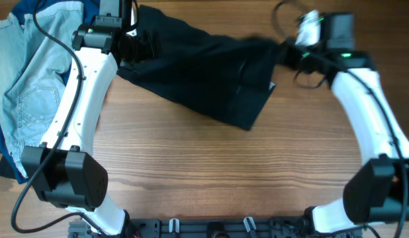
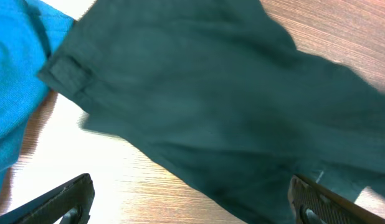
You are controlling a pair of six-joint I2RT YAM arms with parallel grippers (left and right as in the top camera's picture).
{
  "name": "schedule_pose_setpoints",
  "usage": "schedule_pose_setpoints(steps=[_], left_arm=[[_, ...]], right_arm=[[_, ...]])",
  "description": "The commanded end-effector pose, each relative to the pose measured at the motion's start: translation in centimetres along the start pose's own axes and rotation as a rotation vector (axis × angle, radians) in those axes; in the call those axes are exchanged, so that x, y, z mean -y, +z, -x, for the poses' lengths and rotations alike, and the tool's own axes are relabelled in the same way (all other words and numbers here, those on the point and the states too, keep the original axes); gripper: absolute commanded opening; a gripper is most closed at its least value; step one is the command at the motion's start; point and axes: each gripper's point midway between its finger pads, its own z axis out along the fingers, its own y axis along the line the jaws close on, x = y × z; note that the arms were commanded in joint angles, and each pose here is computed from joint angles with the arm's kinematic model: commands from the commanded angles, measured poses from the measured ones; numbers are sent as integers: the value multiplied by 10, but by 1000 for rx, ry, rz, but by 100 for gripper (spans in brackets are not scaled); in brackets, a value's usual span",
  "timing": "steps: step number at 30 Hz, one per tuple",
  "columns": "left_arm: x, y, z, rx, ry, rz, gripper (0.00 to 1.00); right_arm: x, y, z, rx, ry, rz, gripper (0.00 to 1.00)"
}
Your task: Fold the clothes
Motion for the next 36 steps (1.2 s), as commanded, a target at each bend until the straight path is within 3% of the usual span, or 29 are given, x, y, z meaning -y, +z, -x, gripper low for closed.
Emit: schedule_pose_setpoints(steps=[1, 8, 17, 28, 36], left_arm=[[10, 2, -9, -20, 105, -2, 100], [83, 0, -51, -75, 428, -134, 100], [183, 12, -158, -210, 743, -251, 100], [224, 71, -255, -411, 809, -292, 100], [256, 85, -278, -356, 878, -348, 100]], right_arm=[[16, -14, 29, 96, 44, -32, 4], [44, -6, 50, 175, 56, -108, 4], [81, -2, 56, 184, 112, -168, 4], [128, -26, 67, 224, 187, -231, 4], [132, -28, 66, 223, 193, -237, 4]])
